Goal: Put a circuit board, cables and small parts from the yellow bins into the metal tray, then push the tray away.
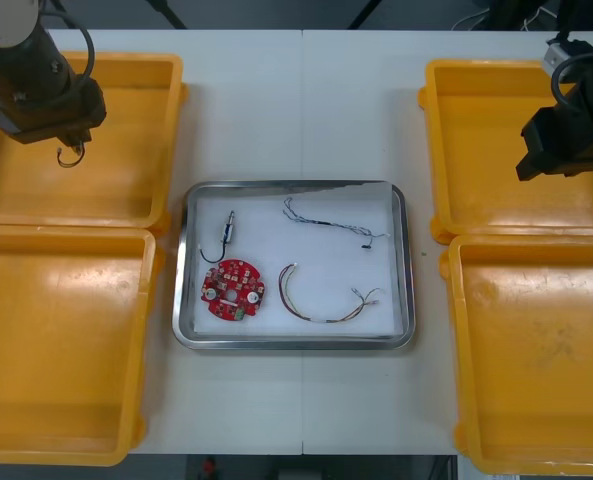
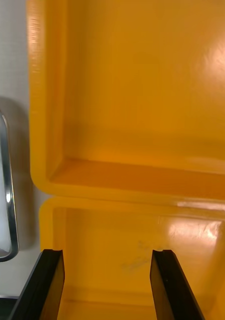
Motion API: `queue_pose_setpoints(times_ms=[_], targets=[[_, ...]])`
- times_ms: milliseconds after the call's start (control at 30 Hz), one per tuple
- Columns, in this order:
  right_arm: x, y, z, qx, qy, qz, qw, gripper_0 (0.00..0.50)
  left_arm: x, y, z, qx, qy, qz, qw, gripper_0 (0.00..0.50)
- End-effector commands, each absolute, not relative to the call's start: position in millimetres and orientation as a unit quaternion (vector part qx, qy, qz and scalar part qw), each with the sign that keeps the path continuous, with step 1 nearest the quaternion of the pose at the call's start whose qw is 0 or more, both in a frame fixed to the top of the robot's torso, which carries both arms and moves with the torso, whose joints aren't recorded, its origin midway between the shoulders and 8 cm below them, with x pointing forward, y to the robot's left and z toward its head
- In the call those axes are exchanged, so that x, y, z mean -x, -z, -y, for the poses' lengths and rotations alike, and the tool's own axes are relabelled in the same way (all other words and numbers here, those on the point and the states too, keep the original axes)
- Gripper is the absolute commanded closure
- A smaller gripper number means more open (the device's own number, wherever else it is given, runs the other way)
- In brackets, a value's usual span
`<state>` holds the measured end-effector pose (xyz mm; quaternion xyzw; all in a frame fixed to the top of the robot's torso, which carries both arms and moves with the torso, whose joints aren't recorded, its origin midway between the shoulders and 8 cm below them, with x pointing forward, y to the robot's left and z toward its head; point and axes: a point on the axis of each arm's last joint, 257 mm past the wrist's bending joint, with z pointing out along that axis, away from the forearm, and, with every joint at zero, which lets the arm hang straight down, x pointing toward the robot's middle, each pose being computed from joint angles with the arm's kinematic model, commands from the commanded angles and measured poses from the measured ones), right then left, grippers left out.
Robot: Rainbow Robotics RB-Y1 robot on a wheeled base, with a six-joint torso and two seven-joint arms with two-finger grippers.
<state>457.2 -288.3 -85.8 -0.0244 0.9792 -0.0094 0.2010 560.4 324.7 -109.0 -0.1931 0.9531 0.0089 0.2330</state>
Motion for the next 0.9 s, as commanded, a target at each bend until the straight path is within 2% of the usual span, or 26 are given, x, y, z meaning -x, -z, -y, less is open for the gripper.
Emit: queue_pose_setpoints(times_ms=[33, 333, 500, 667, 800, 900], targets=[[-446, 72, 324, -0.034, 0.007, -0.975, 0.221, 0.000, -562, 45, -318, 0.144, -0.003, -0.950, 0.276, 0.500], [-422, 82, 357, -0.082, -0.020, -0.972, 0.218, 0.000, -549, 33, -287, 0.109, 0.026, -0.955, 0.275, 0.500], [-410, 97, 367, -0.094, -0.017, -0.974, 0.204, 0.000, -543, 37, -259, 0.087, 0.048, -0.959, 0.267, 0.500], [-403, 111, 378, -0.105, -0.008, -0.976, 0.192, 0.000, -540, 51, -223, 0.069, 0.069, -0.962, 0.256, 0.500], [-400, 117, 378, -0.105, -0.010, -0.977, 0.185, 0.000, -535, 60, -203, 0.052, 0.070, -0.961, 0.264, 0.500], [-397, 122, 378, -0.105, -0.011, -0.978, 0.180, 0.000, -527, 70, -183, 0.055, 0.083, -0.959, 0.263, 0.500]])
